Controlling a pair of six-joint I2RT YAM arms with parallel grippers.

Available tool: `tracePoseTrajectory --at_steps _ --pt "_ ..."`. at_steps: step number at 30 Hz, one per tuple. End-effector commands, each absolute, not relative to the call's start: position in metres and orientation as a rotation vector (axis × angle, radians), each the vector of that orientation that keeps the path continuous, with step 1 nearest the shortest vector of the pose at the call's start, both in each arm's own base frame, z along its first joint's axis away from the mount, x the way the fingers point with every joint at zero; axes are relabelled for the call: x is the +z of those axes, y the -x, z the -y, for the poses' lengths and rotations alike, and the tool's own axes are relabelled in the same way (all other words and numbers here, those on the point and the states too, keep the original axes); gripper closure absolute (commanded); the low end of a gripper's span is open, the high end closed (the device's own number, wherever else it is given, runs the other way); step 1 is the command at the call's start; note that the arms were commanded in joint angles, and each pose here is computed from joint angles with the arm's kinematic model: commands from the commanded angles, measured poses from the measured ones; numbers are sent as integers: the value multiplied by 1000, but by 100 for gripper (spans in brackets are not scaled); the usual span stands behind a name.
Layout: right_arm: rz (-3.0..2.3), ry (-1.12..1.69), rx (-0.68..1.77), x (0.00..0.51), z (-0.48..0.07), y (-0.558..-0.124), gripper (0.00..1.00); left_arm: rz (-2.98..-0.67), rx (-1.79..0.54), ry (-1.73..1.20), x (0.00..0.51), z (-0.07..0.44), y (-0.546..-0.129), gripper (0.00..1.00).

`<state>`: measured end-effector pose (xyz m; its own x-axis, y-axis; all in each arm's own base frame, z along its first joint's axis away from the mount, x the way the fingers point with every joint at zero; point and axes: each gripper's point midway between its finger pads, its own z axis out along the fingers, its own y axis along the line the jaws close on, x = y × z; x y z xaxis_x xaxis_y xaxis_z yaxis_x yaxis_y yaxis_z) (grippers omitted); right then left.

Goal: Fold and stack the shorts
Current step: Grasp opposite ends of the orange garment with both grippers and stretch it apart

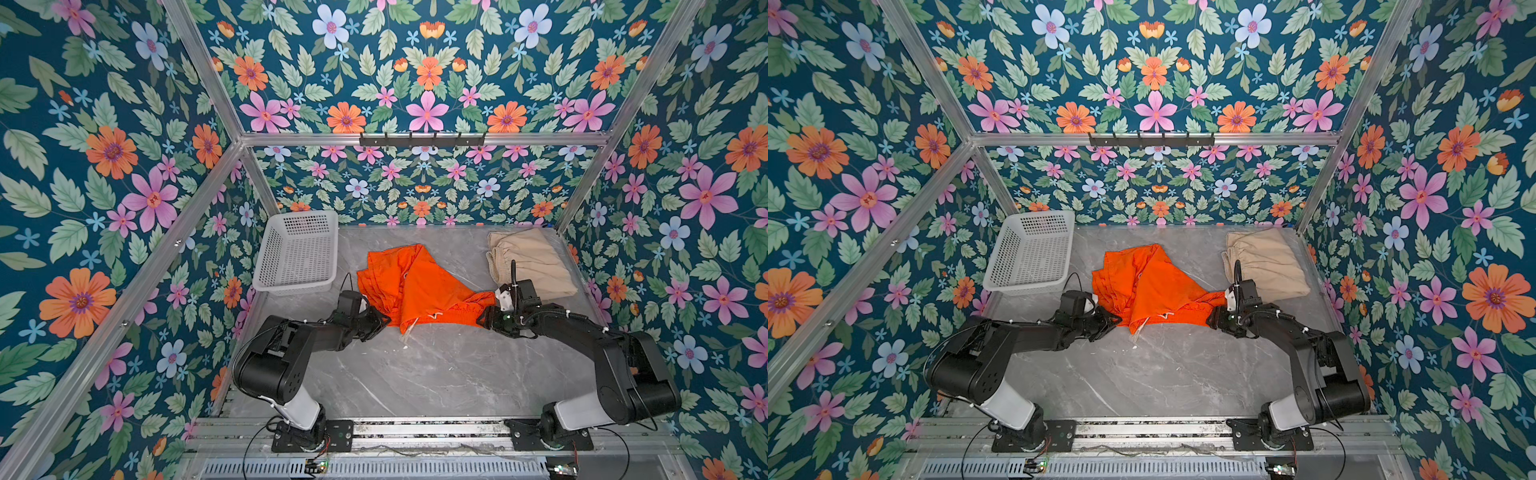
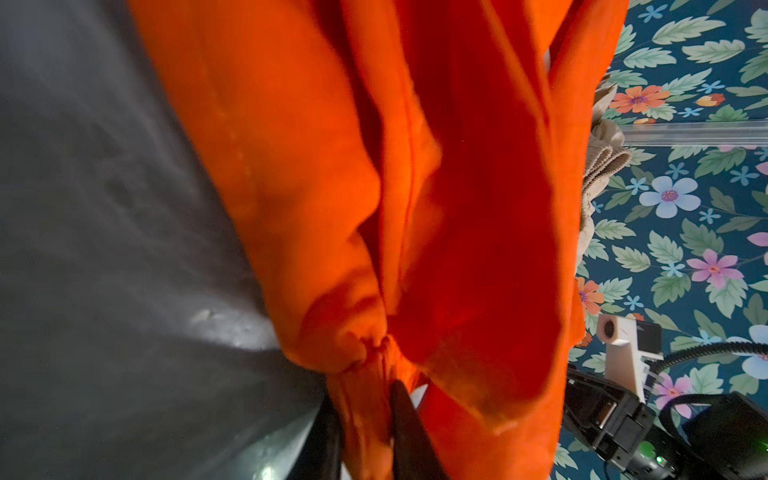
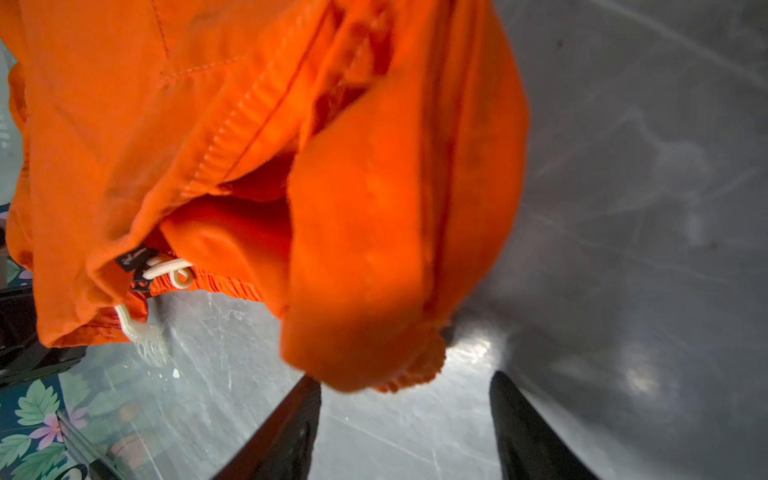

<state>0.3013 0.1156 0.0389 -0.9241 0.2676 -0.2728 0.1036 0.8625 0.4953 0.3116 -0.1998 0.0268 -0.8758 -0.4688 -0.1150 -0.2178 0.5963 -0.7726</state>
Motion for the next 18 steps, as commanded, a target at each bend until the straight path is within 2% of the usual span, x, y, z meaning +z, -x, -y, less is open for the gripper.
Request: tracePoseTrajectory --at_steps 1,5,12,18 --pt "-2643 -308 765 44 -116 -306 35 -2467 -1213 527 36 206 -319 91" --pt "-2636 -349 726 37 -105 -304 35 -2463 -1221 521 37 207 -320 99" --pt "-2626 -309 768 29 -111 -313 35 -2461 -1216 512 40 207 -319 100" --pt "-2603 -196 856 28 -126 -328 39 -2466 -1198 506 41 206 -319 100"
